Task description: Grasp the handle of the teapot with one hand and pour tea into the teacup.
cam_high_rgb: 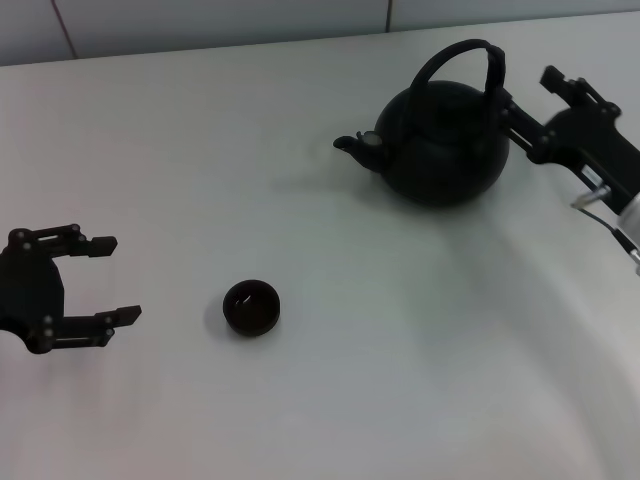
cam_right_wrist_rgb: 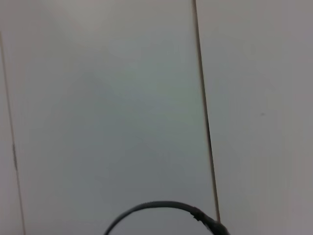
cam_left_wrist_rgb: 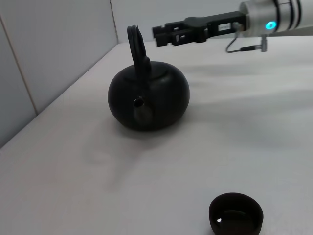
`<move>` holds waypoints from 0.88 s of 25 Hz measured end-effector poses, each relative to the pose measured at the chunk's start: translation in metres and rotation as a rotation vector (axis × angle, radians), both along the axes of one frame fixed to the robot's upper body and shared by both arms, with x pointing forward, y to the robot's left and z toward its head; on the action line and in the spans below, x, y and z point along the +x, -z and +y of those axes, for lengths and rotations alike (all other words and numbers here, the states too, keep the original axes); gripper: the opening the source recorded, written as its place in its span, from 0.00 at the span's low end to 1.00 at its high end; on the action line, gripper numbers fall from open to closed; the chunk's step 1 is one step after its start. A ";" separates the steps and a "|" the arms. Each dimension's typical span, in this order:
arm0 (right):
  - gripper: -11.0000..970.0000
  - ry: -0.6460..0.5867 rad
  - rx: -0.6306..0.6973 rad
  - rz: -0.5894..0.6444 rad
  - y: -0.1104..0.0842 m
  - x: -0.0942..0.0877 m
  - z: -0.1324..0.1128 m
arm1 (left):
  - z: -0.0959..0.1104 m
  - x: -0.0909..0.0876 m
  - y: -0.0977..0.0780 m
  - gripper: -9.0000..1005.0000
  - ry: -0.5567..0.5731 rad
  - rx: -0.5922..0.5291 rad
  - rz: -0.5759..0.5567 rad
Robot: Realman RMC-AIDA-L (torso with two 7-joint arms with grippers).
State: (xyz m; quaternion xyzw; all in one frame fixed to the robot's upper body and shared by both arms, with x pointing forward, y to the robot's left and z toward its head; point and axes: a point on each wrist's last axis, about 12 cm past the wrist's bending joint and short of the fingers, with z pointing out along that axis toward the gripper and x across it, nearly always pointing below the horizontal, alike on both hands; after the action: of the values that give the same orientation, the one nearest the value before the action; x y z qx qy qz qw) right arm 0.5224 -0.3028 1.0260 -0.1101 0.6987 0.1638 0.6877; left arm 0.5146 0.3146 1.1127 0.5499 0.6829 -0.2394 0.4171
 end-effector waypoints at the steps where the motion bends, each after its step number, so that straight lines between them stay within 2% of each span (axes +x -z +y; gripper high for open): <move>1: 0.78 -0.011 0.009 -0.020 -0.001 -0.006 -0.001 | 0.000 0.000 0.000 0.78 0.000 -0.002 -0.001; 6: 0.78 -0.144 0.032 -0.136 -0.010 -0.033 0.001 | -0.004 0.000 -0.004 0.78 0.015 -0.034 -0.010; 11: 0.78 -0.431 -0.049 -0.181 -0.019 -0.046 0.015 | -0.009 -0.001 -0.011 0.78 0.050 -0.097 -0.029; 15: 0.78 -0.671 -0.103 -0.148 -0.026 -0.055 0.020 | -0.015 -0.002 -0.015 0.78 0.090 -0.147 -0.030; 16: 0.78 -0.671 -0.103 -0.148 -0.026 -0.055 0.020 | -0.021 -0.004 -0.017 0.78 0.125 -0.207 -0.014; 19: 0.78 -0.759 -0.135 -0.079 -0.024 -0.058 0.020 | -0.023 -0.009 -0.016 0.78 0.146 -0.261 0.012; 22: 0.78 -0.785 -0.166 -0.050 -0.018 -0.071 0.016 | -0.024 -0.016 -0.013 0.78 0.162 -0.325 0.024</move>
State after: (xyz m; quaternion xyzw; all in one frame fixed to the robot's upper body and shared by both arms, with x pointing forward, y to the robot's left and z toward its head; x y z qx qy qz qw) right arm 0.4518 -0.2866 1.0438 -0.4275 0.5975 0.3543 0.5786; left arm 0.4984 0.2907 1.1258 0.5256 0.5936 -0.3860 0.4717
